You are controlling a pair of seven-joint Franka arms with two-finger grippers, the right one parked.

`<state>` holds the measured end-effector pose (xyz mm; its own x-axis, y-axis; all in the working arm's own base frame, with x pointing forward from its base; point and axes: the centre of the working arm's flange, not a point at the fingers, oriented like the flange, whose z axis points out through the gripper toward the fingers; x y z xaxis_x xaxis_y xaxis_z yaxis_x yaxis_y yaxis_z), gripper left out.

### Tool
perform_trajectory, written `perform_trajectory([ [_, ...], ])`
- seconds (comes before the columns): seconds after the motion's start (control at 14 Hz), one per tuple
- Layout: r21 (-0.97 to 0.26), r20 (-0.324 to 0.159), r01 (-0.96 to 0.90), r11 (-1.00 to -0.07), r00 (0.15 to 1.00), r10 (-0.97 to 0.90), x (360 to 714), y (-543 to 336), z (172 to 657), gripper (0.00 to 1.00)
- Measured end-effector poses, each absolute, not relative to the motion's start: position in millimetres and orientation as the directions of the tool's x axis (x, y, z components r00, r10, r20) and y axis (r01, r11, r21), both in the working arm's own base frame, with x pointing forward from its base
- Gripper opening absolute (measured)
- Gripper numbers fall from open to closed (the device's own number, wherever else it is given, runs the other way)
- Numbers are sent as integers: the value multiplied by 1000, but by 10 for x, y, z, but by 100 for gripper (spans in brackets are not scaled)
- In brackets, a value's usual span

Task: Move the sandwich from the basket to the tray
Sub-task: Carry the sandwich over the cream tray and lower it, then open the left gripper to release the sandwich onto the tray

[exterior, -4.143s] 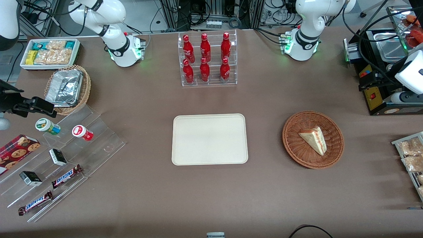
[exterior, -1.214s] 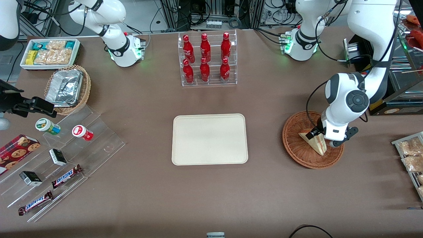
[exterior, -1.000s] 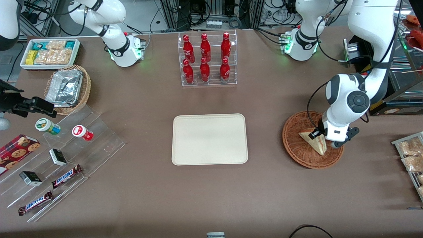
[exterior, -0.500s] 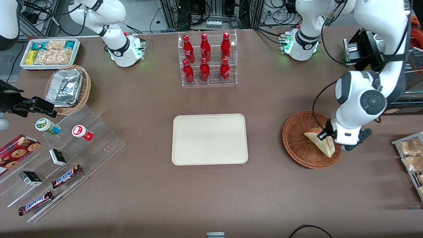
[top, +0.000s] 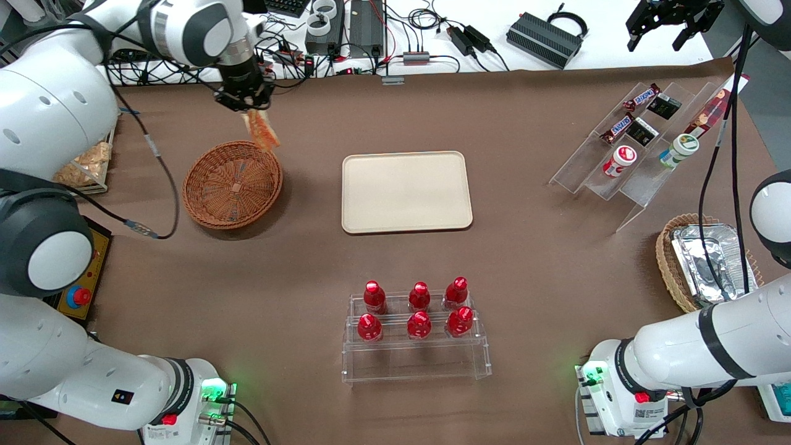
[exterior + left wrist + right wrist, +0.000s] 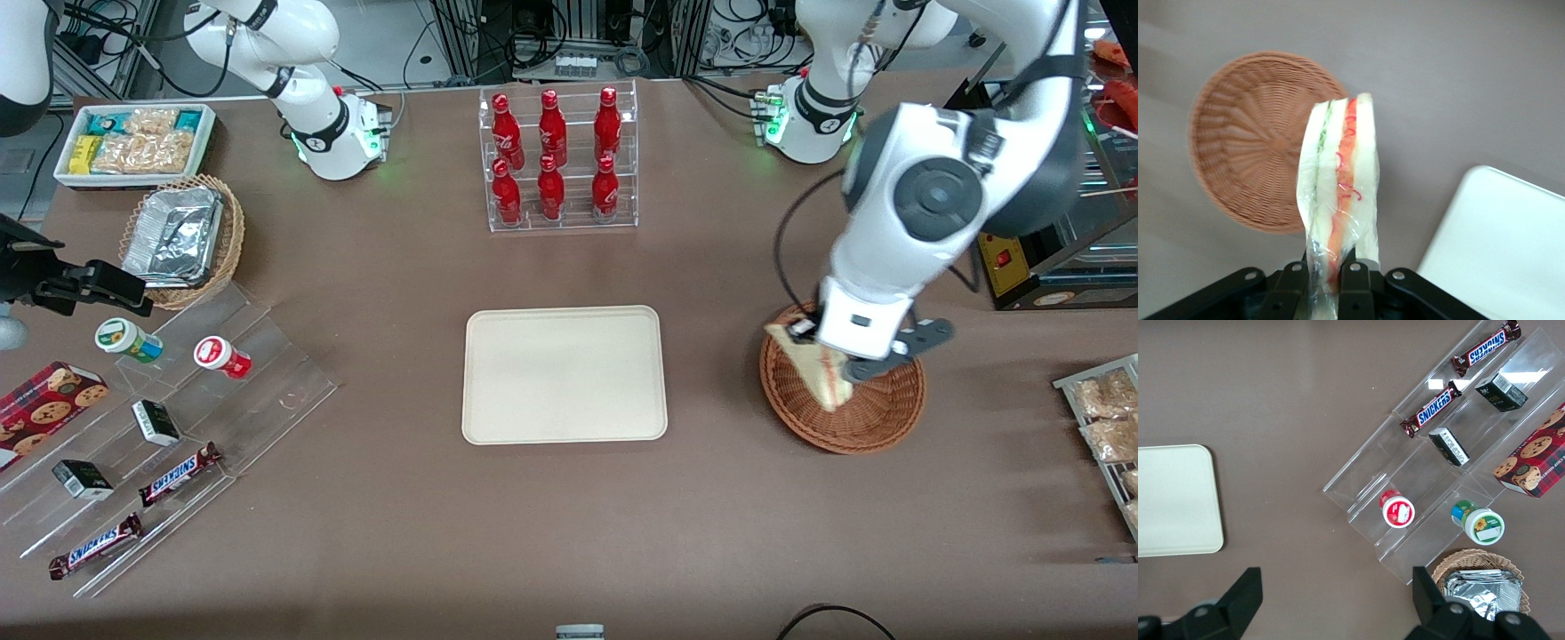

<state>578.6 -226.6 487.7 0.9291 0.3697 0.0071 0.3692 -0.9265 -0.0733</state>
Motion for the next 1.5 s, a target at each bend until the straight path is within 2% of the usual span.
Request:
perform_trajectory([
  [0.21,-64,-2,270,-961,963,271,5642,-2962,4789,15],
  [0.57,-92,-44,109,-990,993,113,5470,-4165,4040,15],
  [0.79,-80,-37,46,-996,998,49,5377,-4649,3588,15],
  [1.07,-70,-33,1,-998,999,4,5238,-5000,3093,15],
  [1.5,-65,-32,-33,-997,999,-31,5131,-5247,2692,15],
])
